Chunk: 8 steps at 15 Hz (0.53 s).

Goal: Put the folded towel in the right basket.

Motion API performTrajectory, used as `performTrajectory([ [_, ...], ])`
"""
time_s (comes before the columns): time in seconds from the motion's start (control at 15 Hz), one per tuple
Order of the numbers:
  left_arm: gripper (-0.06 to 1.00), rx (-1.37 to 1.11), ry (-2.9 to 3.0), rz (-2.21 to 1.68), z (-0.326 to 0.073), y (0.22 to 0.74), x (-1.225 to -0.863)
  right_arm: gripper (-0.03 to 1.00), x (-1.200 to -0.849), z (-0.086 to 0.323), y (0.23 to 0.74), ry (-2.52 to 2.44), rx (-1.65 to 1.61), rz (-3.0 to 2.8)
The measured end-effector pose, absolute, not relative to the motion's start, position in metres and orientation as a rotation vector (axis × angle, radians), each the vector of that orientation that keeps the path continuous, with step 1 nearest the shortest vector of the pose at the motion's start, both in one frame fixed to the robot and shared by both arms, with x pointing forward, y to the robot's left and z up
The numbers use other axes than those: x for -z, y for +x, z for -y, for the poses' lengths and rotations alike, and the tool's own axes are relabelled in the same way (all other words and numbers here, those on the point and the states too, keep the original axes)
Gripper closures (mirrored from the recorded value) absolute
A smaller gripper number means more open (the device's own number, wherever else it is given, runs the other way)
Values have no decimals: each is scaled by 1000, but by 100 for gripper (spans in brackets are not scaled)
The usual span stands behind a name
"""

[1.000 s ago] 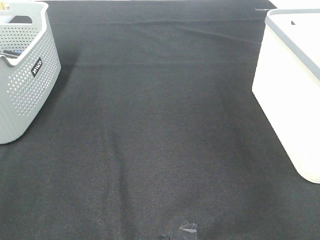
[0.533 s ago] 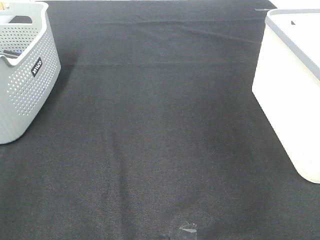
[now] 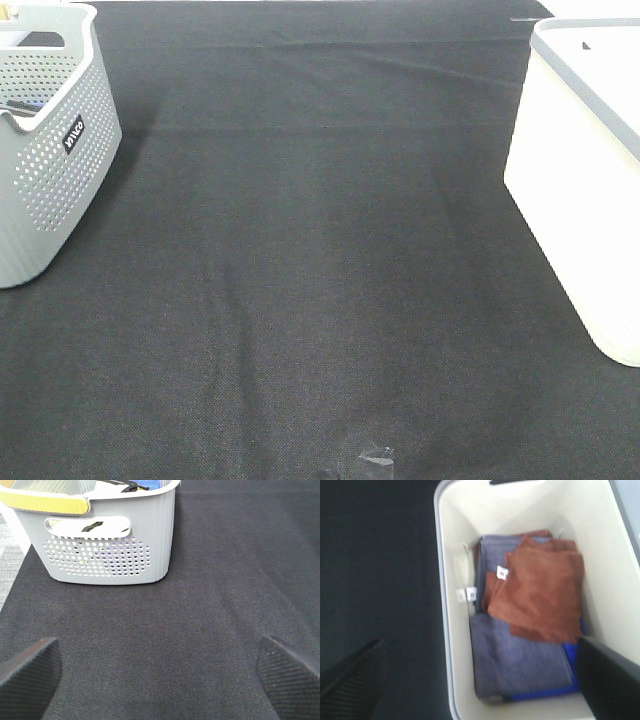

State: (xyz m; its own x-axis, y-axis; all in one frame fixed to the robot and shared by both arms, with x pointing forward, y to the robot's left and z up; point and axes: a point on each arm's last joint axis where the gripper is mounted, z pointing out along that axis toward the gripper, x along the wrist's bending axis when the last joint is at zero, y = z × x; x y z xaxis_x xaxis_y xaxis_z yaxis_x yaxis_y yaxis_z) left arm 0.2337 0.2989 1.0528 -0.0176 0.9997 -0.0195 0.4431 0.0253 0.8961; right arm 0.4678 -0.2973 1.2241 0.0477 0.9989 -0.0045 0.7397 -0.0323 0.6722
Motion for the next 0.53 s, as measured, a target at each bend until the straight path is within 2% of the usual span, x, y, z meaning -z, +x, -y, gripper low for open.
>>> performTrajectory([
  [0.27, -4, -948, 1514, -1560, -299, 234, -1053, 0, -1191, 300, 396, 1842, -640, -1760],
  [0.33, -4, -948, 1514, -1560, -299, 234, -1053, 0, -1191, 300, 396, 1842, -640, -1760],
  [0.53, -4, -948, 1514, -1560, -299, 234, -1053, 0, -1161, 301, 348, 1838, -637, -1756],
])
